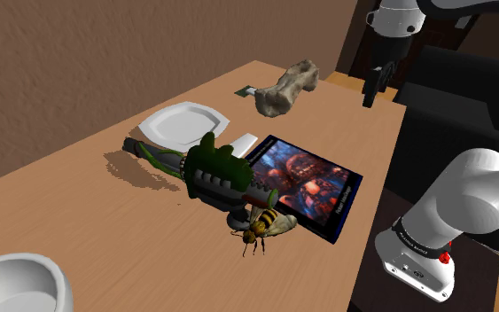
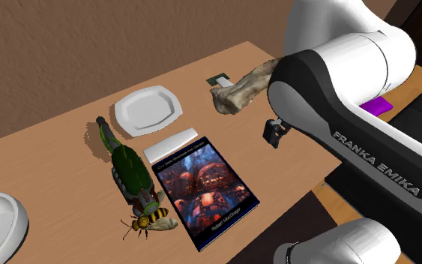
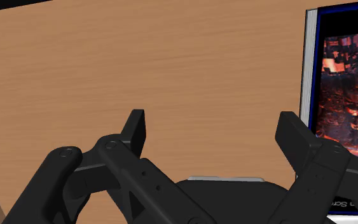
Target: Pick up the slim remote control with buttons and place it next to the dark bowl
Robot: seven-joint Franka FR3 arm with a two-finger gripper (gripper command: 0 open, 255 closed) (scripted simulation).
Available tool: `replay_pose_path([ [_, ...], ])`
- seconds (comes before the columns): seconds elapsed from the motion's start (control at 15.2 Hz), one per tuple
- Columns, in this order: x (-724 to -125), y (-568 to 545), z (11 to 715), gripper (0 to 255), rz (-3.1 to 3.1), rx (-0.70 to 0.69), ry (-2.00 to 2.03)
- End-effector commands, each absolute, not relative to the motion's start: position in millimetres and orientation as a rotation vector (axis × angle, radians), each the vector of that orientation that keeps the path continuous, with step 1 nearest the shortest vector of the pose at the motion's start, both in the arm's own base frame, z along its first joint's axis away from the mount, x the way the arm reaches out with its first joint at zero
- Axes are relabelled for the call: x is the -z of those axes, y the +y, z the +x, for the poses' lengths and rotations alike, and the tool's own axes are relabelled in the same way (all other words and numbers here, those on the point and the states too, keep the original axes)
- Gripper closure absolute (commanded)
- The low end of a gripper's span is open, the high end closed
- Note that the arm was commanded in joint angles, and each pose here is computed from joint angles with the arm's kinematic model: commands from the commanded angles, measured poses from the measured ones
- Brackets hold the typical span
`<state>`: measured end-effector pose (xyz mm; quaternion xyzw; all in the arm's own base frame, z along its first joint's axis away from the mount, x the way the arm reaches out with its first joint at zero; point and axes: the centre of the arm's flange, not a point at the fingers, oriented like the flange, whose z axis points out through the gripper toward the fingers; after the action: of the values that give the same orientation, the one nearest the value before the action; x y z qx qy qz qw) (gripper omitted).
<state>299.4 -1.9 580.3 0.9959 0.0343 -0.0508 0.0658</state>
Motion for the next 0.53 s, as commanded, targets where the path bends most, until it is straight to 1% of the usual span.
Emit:
replay_pose_path([
  [0.0,-580,-2,299,0,3.004,0.153,0.103],
  [0.46,-545,76,309,0,3.01,0.13,-0.357],
])
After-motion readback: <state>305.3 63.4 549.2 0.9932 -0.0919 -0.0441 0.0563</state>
